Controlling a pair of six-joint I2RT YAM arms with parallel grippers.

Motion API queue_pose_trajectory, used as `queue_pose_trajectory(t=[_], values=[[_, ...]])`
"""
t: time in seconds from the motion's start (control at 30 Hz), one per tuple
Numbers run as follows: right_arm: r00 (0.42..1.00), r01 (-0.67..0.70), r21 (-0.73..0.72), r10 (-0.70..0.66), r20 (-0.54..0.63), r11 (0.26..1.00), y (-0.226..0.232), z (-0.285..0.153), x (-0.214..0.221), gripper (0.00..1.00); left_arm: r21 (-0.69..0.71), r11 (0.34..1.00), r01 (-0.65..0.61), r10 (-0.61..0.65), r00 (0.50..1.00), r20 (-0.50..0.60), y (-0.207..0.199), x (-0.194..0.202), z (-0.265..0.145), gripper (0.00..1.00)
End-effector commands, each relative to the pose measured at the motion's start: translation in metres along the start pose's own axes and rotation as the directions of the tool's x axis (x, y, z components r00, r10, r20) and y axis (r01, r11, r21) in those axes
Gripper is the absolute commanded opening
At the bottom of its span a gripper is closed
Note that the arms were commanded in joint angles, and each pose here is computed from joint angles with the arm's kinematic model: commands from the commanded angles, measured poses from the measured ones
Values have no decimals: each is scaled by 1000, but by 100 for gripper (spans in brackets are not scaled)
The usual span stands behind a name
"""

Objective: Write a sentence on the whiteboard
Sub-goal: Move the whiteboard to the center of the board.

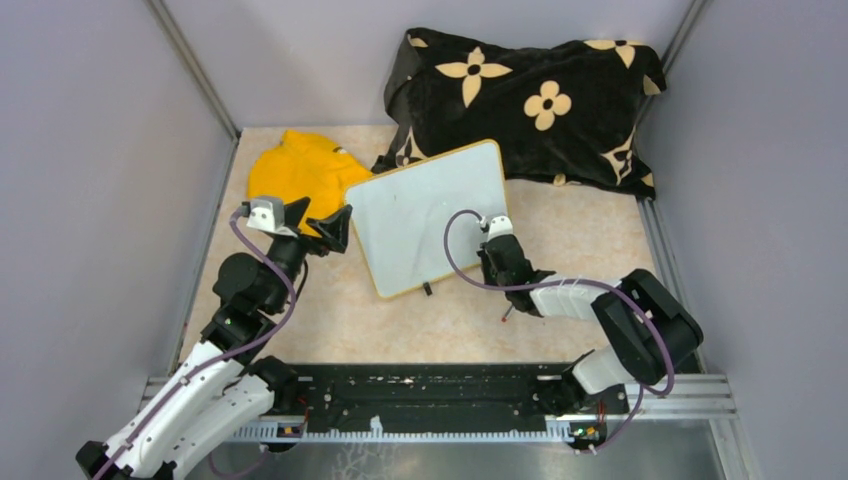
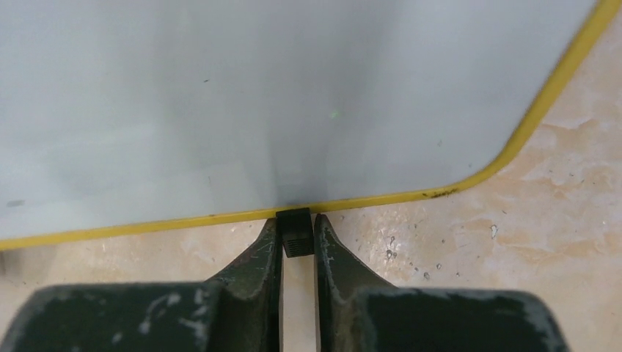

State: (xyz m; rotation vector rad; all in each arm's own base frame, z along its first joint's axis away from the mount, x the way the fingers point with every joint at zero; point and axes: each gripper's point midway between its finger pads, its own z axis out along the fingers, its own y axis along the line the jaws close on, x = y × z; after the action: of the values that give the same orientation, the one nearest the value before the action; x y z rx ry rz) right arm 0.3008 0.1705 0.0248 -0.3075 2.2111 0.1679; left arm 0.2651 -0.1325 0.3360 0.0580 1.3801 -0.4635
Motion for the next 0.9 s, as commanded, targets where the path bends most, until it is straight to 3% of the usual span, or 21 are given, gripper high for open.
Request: queue_pose_trajectory(t=[0.0, 0.4, 0.57, 0.63, 0.87], values=[[993, -66, -31, 69, 92, 997, 9, -3, -20, 0, 1, 1000, -1, 1, 1000, 5, -1, 0, 1, 99], [992, -100, -41, 103, 73, 994, 7, -21, -1, 0, -39, 999, 21, -24, 998, -64, 3, 19, 8, 99], [994, -90, -45, 92, 52, 995, 11, -26, 6, 0, -271, 962, 21, -74, 980, -184, 35, 48, 16, 99], [994, -91, -45, 94, 53, 995, 12, -28, 6, 0, -384, 923, -29, -89, 954, -285, 51, 71, 14, 98], [993, -97, -54, 100, 55, 994, 14, -30, 5, 0, -503, 864, -7, -224, 890, -397, 70, 108, 10, 88]])
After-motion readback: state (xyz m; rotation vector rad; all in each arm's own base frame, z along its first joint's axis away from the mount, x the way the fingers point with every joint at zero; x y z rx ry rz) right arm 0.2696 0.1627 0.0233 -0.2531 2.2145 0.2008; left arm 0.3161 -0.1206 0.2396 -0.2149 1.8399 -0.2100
